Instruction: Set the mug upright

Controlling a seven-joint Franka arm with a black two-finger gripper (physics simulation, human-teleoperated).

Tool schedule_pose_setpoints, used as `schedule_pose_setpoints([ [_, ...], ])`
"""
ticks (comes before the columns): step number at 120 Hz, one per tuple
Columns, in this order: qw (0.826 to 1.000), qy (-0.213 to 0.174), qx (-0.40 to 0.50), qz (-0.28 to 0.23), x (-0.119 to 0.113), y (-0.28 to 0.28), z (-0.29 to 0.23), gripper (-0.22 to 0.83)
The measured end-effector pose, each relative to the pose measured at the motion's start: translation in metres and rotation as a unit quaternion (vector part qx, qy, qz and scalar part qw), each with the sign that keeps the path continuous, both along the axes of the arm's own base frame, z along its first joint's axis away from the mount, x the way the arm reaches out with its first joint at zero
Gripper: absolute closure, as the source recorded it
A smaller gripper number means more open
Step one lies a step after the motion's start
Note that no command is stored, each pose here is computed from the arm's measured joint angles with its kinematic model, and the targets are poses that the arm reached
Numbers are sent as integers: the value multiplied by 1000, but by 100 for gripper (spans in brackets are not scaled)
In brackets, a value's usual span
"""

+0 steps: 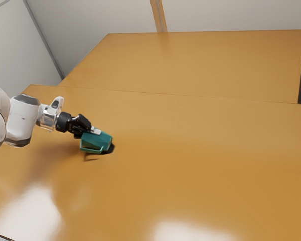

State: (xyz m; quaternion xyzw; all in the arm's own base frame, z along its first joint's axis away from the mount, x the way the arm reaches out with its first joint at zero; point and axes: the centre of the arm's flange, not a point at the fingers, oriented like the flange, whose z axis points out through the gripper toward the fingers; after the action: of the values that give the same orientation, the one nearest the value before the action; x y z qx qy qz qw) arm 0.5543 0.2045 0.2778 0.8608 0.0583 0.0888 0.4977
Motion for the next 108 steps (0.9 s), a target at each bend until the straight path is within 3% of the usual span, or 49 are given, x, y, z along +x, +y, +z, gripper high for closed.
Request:
schedule_pose_setpoints([
  [24,1000,-22,-7,-11,7,-11,25,75],
  [44,988,-54,112,-94,29,-14,88,75],
  [56,961,-43,225,-154,34,-14,108,75],
  [73,905,-21,360,-225,52,-33,112,75],
  [92,856,-4,458,-240,65,-32,91,75],
  [108,835,-3,503,-223,72,-30,79,75],
])
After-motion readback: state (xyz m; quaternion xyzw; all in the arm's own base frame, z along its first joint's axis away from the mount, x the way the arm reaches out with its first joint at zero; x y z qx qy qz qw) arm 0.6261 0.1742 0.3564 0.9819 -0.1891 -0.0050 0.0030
